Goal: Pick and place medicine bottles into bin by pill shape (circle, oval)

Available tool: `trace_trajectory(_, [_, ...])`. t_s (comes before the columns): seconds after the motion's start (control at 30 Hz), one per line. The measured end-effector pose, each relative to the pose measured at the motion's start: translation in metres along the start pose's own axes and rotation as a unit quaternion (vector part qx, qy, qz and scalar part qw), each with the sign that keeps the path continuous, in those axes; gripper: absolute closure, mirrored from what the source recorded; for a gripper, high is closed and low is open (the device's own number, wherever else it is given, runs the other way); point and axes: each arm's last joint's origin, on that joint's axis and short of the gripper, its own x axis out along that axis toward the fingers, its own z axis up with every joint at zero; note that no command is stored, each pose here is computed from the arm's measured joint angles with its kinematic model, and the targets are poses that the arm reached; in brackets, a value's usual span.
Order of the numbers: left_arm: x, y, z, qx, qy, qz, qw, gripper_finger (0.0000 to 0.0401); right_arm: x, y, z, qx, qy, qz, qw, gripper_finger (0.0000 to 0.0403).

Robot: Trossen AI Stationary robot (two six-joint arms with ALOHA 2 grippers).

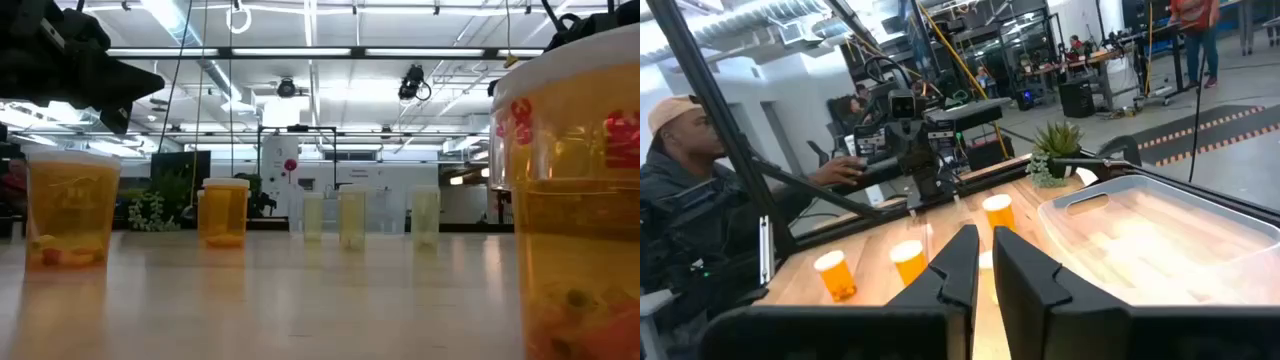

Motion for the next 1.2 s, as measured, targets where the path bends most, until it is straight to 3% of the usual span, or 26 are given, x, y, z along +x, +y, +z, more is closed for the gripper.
trace_trajectory(1.2, [0.0,0.0,0.0,0.0,0.0,0.0,1.0,0.0376,0.0,0.0,0.0001,0.0,0.0,0.0,1.0,0.0362])
